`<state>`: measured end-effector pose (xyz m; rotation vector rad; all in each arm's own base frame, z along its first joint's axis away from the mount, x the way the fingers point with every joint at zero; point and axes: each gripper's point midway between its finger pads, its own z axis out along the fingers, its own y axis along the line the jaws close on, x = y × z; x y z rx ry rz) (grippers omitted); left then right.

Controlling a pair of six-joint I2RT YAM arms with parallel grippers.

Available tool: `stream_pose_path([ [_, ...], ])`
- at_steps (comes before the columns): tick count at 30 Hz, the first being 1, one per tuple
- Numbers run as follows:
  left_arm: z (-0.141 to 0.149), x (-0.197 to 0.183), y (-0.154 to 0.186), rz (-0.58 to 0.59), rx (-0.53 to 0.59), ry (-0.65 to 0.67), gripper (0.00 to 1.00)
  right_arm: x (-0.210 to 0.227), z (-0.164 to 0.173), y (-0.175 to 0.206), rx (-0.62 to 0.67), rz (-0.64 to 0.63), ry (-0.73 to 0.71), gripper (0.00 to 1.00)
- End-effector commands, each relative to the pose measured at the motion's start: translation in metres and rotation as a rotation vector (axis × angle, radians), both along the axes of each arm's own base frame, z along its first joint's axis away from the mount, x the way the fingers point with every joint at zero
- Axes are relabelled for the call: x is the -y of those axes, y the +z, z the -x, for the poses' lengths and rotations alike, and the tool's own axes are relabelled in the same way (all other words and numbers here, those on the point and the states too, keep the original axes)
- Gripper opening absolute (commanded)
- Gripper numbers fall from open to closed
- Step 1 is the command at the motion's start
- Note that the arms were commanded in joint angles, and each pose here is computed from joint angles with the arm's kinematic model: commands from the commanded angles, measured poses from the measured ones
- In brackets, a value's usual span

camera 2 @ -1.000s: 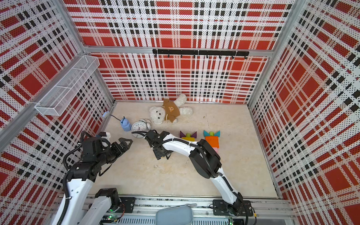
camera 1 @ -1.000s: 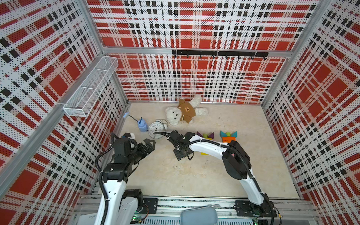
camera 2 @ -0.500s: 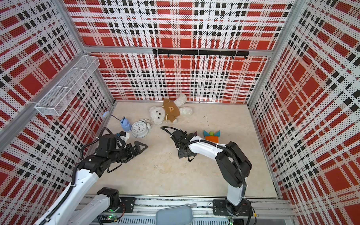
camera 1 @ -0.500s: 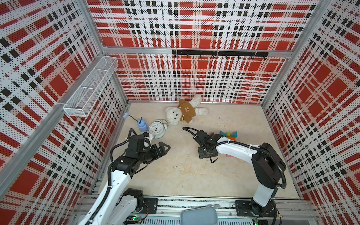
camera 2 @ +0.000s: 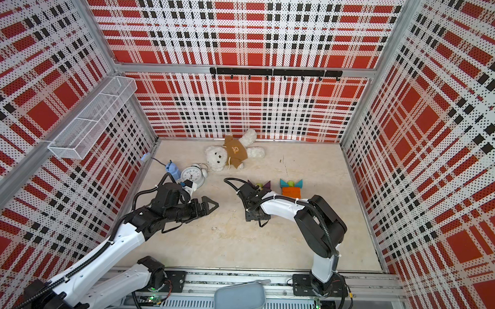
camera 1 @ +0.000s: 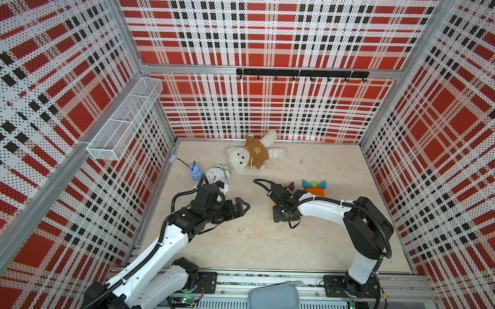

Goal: Assemble a carrot with building blocks
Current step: Assemble the building block at the center of the board.

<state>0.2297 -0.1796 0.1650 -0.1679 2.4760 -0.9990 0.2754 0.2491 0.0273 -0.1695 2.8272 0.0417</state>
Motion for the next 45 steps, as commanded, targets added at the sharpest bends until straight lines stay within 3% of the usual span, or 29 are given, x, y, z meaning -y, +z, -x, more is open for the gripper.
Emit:
stream_pose_path([
  [1, -0.009, 0.0, 0.014, 0.009, 0.052, 0.029, 0.99, -0.005, -0.005, -0.004, 0.014, -0.031, -0.04, 0.64],
  [45, -0.007, -0.003, 0.001, -0.023, 0.041, 0.023, 0.99, 0.001, -0.011, -0.016, -0.012, -0.026, -0.126, 0.65],
])
